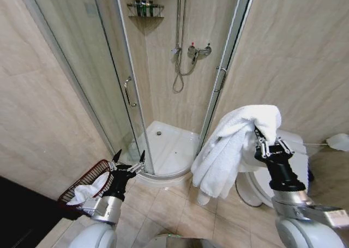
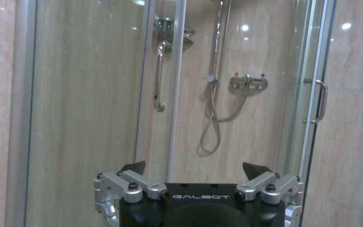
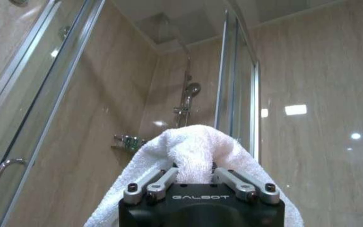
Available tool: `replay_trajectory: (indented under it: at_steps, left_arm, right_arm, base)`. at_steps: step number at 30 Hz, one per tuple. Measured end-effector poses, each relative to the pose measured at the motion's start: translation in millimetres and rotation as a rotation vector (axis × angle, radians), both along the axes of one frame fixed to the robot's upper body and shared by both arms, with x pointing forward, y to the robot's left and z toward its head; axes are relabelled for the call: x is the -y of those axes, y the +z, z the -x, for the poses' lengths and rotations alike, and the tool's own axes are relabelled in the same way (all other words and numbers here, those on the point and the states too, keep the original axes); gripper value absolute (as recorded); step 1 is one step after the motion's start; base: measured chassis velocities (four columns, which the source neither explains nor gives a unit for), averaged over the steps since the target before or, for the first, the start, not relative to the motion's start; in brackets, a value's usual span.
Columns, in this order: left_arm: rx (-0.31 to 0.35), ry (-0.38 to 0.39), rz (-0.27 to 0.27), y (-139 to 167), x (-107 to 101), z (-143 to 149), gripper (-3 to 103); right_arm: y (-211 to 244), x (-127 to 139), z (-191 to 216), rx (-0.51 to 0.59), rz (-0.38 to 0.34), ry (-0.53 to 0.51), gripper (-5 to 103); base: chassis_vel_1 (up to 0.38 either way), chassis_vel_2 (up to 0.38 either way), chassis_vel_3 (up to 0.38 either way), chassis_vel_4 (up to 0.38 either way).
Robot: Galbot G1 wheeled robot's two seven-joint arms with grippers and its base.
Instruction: Discard the used towel into the hamper.
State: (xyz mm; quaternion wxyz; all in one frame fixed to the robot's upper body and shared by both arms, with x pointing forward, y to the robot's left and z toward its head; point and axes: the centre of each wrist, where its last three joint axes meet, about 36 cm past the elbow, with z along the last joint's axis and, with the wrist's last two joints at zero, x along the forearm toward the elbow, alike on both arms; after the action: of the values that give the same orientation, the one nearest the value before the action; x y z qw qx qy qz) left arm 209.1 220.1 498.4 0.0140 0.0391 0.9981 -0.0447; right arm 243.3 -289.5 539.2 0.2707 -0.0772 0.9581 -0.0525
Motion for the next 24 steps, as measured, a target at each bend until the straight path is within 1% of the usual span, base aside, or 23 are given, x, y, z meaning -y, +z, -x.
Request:
replay_trajectory:
  at_steps: [24]
  left_arm:
    - [0.000,0.000,0.000,0.0,0.0,0.0,100]
  right_arm:
    - [0.6,-4.3,-3.1,0.015,-0.010,0.017,13]
  base:
    - [0.000,0.000,0.000,0.000]
